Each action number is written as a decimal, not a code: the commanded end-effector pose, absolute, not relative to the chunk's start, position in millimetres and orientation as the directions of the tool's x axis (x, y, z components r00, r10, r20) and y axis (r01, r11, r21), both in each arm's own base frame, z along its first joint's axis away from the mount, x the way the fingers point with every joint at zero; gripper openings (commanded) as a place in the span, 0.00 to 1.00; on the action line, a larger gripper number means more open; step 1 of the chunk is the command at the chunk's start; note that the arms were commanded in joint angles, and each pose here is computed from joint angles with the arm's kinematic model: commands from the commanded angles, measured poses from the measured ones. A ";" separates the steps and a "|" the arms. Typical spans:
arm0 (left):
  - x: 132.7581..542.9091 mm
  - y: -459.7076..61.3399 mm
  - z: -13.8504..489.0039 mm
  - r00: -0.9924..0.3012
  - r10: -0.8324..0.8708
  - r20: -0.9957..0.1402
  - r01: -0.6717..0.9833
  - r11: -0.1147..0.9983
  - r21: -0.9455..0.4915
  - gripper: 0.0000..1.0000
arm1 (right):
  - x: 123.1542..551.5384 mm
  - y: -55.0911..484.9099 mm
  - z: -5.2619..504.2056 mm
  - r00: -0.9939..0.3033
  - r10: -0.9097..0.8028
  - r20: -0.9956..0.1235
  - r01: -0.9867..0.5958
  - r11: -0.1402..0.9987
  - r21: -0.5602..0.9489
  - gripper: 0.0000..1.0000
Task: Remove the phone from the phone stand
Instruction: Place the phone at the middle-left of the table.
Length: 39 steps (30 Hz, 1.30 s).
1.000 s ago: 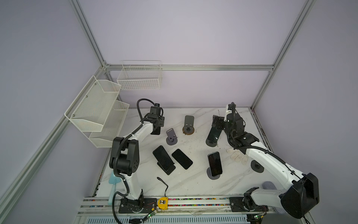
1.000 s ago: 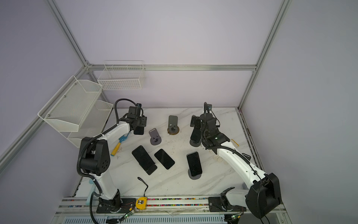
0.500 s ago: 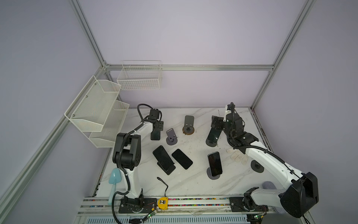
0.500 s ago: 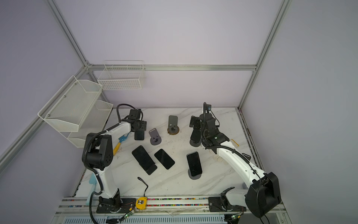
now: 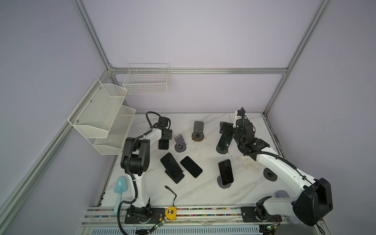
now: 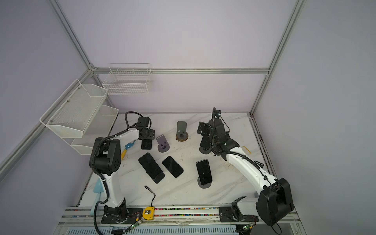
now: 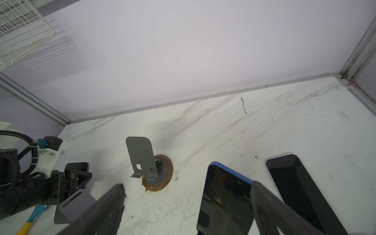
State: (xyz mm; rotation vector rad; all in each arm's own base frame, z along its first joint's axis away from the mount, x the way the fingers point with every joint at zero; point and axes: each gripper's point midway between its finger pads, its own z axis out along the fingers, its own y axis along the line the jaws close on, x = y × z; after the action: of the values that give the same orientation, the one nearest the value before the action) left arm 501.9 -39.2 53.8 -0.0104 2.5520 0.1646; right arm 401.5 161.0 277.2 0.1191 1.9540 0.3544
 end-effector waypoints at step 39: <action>494.6 -65.5 215.0 -0.668 -0.078 -0.740 0.019 0.992 -0.122 0.91 | 430.5 224.7 244.4 -0.545 0.166 -0.822 -0.273 0.892 0.361 0.95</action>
State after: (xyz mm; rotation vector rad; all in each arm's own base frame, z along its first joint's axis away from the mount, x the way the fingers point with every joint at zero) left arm 493.6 -53.8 179.8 -0.0413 2.4024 -0.0530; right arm 428.2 205.9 228.7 -0.0128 2.1025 0.4488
